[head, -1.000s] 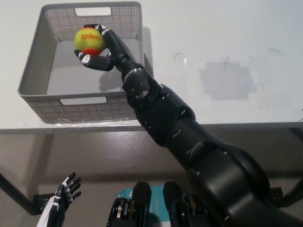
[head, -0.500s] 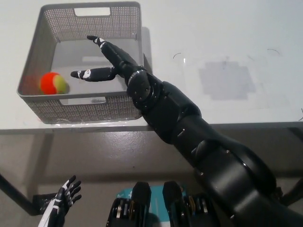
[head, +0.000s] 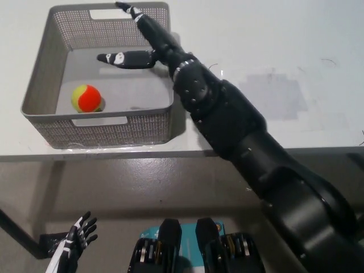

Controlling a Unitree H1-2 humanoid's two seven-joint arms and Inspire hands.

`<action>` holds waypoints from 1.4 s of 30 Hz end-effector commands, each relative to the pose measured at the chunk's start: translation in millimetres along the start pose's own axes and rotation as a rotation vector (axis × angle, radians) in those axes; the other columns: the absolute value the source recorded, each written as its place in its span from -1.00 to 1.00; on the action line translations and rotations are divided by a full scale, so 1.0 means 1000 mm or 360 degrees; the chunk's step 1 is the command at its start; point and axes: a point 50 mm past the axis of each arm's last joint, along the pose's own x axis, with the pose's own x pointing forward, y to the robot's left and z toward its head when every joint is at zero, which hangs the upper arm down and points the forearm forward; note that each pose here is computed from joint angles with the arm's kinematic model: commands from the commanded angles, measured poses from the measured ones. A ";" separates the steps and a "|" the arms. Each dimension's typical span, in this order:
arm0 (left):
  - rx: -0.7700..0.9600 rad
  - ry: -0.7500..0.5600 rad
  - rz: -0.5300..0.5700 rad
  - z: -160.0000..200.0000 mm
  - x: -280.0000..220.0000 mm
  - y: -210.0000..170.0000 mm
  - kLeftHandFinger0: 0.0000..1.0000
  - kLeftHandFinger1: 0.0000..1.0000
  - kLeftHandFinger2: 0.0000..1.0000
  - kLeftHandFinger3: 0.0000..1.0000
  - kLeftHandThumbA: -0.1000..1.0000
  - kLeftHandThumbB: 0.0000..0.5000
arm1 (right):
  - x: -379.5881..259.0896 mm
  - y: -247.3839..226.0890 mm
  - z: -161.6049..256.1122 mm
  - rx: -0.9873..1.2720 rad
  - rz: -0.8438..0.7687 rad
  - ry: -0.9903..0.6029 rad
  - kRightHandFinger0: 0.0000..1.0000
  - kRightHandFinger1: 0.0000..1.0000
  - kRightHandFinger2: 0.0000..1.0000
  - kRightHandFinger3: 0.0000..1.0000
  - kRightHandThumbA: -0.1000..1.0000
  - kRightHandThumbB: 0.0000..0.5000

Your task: Use the right hand to pick up a tennis ball and put it into a container on the left side

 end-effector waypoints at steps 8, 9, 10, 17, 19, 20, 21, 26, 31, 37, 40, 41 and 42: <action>0.0009 -0.0071 0.0004 0.002 -0.006 0.006 1.00 1.00 1.00 1.00 1.00 -0.19 | -0.133 -0.111 0.002 0.0232 -0.0550 -0.0468 1.00 1.00 1.00 1.00 0.79 0.33; 0.0005 -0.0056 0.0005 0.000 -0.012 0.006 1.00 1.00 1.00 1.00 1.00 -0.19 | -0.153 -0.106 -0.001 0.0235 -0.0572 -0.0469 1.00 1.00 1.00 1.00 0.80 0.28; -0.0005 -0.0059 0.0005 0.000 -0.007 0.005 1.00 1.00 1.00 1.00 1.00 -0.21 | -0.165 -0.105 -0.004 0.0245 -0.0582 -0.0491 1.00 1.00 1.00 1.00 0.81 0.35; -0.0020 -0.0012 0.0015 -0.009 -0.017 0.000 1.00 1.00 1.00 1.00 1.00 -0.14 | -0.249 -0.061 -0.027 0.0411 -0.0609 -0.0496 1.00 1.00 1.00 1.00 0.85 0.35; -0.0013 -0.0010 0.0018 -0.011 -0.019 0.003 1.00 1.00 1.00 1.00 1.00 -0.21 | -0.265 -0.049 -0.038 0.0448 -0.0590 -0.0460 1.00 1.00 1.00 1.00 0.84 0.20; -0.0014 -0.0010 0.0012 -0.011 -0.019 0.003 1.00 1.00 1.00 1.00 1.00 -0.21 | -0.270 -0.046 -0.042 0.0454 -0.0589 -0.0440 1.00 1.00 1.00 1.00 0.86 0.19; -0.0011 -0.0023 0.0013 -0.009 -0.015 0.005 1.00 1.00 1.00 1.00 1.00 -0.22 | -0.274 -0.044 -0.048 0.0452 -0.0578 -0.0417 1.00 1.00 1.00 1.00 0.95 0.25; -0.0029 -0.0042 0.0018 -0.006 -0.011 0.007 1.00 1.00 1.00 1.00 1.00 -0.21 | -0.302 -0.023 -0.094 0.0532 -0.0606 -0.0254 1.00 1.00 1.00 1.00 1.00 0.20; -0.0036 -0.0064 0.0020 -0.002 -0.007 0.009 1.00 1.00 1.00 1.00 1.00 -0.27 | -0.316 0.007 -0.131 0.0691 -0.0567 -0.0070 1.00 1.00 1.00 1.00 1.00 0.21; -0.0049 -0.0062 0.0029 -0.002 -0.008 0.008 1.00 1.00 1.00 1.00 1.00 -0.29 | -0.343 0.045 -0.173 0.0842 -0.0557 0.0186 1.00 1.00 1.00 1.00 1.00 -0.10; -0.0055 -0.0063 0.0025 -0.002 -0.009 0.008 1.00 1.00 1.00 1.00 1.00 -0.28 | -0.349 0.052 -0.184 0.0847 -0.0545 0.0229 1.00 1.00 1.00 1.00 1.00 -0.13; 0.0009 -0.0061 0.0048 -0.001 -0.009 0.009 1.00 1.00 1.00 1.00 1.00 -0.30 | -0.353 0.056 -0.197 0.0826 -0.0536 0.0285 1.00 1.00 1.00 1.00 1.00 -0.22; 0.0022 -0.0063 0.0037 -0.001 -0.008 0.009 1.00 1.00 1.00 1.00 1.00 -0.29 | -0.354 0.056 -0.201 0.0822 -0.0533 0.0300 1.00 1.00 1.00 1.00 1.00 -0.22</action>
